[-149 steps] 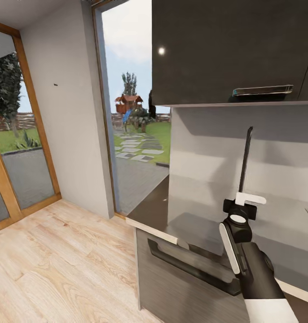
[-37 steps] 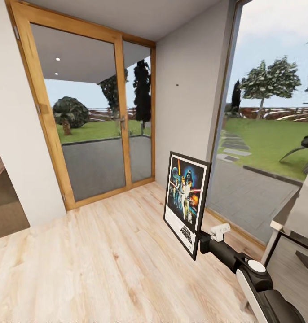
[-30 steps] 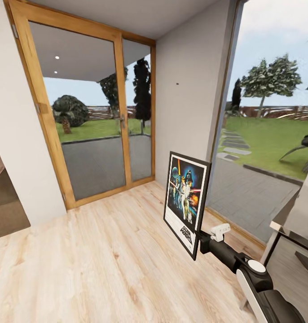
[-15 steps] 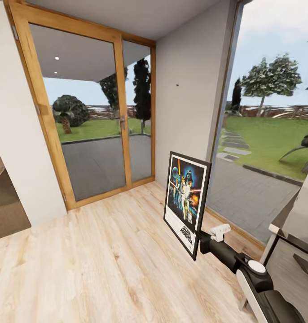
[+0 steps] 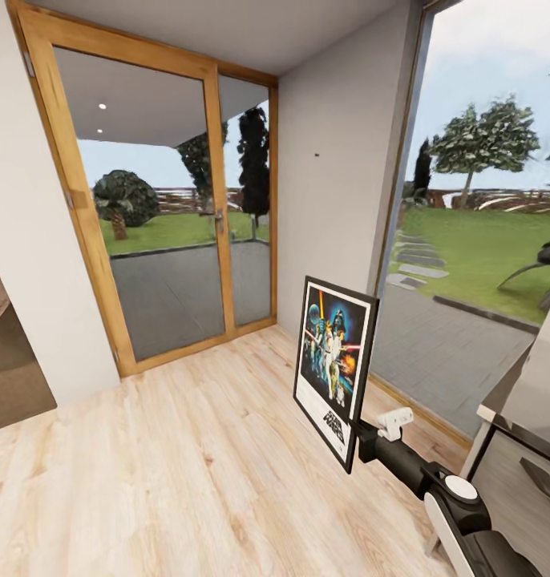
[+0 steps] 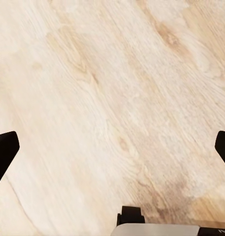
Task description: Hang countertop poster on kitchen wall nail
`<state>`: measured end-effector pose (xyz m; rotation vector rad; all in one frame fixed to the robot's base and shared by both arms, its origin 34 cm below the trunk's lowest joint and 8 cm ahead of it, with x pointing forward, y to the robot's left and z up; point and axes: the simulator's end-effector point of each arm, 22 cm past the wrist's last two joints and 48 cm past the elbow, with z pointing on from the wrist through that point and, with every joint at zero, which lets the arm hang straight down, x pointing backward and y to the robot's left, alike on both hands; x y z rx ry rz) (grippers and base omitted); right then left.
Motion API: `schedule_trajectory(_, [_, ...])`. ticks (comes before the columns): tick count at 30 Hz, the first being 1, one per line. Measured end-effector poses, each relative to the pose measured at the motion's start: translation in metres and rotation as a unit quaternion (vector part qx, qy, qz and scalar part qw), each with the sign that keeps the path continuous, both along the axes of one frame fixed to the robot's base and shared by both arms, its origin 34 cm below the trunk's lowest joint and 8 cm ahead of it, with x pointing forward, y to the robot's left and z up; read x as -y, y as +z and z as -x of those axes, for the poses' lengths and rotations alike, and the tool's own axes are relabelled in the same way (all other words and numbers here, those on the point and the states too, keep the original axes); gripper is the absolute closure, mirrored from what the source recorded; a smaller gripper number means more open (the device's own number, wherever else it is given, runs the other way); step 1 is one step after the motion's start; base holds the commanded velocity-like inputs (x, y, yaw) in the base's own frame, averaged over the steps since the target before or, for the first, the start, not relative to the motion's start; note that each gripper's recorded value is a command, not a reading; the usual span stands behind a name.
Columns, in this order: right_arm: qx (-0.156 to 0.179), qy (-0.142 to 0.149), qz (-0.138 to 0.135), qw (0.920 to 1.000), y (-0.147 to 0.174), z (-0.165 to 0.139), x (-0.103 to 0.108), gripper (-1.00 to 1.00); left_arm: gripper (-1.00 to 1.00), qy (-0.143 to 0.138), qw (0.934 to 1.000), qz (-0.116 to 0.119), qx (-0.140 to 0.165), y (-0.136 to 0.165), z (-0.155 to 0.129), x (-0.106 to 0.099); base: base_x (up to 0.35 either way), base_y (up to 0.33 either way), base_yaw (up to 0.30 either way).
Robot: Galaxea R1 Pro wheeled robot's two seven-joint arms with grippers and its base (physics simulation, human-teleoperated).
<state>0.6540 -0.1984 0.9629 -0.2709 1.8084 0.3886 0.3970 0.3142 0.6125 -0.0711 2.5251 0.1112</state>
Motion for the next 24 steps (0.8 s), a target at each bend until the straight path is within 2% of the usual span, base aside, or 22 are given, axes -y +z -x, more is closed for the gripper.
schedule_trajectory(24, [0.0,0.001,0.0,1.0,0.029,0.005,0.0,1.0,-1.0,0.0,1.0,0.0,0.0,0.03,0.004,0.0,0.0,0.0,0.0])
